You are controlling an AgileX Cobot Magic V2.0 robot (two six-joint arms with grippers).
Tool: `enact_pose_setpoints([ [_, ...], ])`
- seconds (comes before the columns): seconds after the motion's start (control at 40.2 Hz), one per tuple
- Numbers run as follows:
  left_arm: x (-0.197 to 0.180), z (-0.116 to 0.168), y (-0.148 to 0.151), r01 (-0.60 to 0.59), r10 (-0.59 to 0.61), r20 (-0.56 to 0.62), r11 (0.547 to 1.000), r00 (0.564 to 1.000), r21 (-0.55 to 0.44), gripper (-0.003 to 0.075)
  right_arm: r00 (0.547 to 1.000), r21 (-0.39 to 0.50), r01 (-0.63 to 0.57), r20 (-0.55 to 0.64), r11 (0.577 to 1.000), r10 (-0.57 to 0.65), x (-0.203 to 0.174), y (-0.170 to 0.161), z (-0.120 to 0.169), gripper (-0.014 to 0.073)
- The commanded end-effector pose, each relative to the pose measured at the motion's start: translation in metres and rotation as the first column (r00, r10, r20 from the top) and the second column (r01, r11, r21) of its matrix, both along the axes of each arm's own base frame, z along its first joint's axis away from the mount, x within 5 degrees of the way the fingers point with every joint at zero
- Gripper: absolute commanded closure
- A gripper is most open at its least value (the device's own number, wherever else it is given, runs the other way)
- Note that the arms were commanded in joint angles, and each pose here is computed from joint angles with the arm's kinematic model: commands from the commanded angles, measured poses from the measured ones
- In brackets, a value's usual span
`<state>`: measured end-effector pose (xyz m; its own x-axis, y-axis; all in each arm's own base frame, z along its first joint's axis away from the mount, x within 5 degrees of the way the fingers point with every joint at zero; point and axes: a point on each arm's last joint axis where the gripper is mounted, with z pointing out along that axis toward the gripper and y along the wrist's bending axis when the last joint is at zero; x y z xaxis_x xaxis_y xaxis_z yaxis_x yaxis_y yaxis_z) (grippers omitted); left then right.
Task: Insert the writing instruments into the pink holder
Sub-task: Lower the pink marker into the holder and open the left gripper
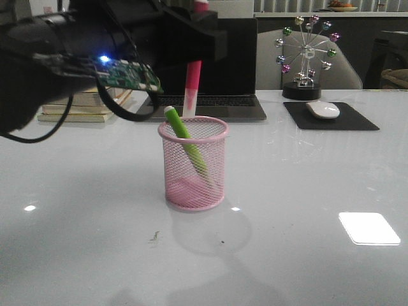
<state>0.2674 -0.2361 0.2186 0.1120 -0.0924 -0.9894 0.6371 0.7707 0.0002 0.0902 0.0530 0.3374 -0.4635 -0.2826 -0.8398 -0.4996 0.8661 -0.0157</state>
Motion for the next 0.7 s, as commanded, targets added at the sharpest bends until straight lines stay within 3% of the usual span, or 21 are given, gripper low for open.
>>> enact_pose_setpoints([
  [0.0, 0.003, 0.017, -0.005, 0.007, 0.001, 0.088, 0.995, 0.996, -0.095, 0.0629, 0.996, 0.042, -0.006, 0.087, 0.999, 0.002, 0.002, 0.001, 0.014, 0.0127],
  [0.323, 0.009, -0.014, -0.01, 0.004, -0.004, -0.01, 1.0, 1.0, -0.01, 0.0617, 0.996, 0.042, -0.006, 0.087, 0.999, 0.002, 0.002, 0.001, 0.014, 0.0127],
  [0.423, 0.009, -0.015, -0.011, 0.004, -0.004, -0.021, 1.0, 1.0, -0.001, 0.0519, 0.996, 0.042, -0.006, 0.087, 0.999, 0.002, 0.002, 0.001, 0.014, 0.0127],
  [0.547, 0.009, -0.016, -0.011, 0.004, -0.004, -0.023, 1.0, 1.0, 0.0, 0.0342, 0.996, 0.042, -0.006, 0.087, 0.999, 0.002, 0.002, 0.001, 0.014, 0.0127],
  [0.671, 0.007, -0.007, -0.009, 0.005, -0.005, -0.022, 1.0, 1.0, -0.002, 0.0312, 0.996, 0.042, -0.006, 0.087, 0.999, 0.002, 0.002, 0.001, 0.014, 0.0127],
])
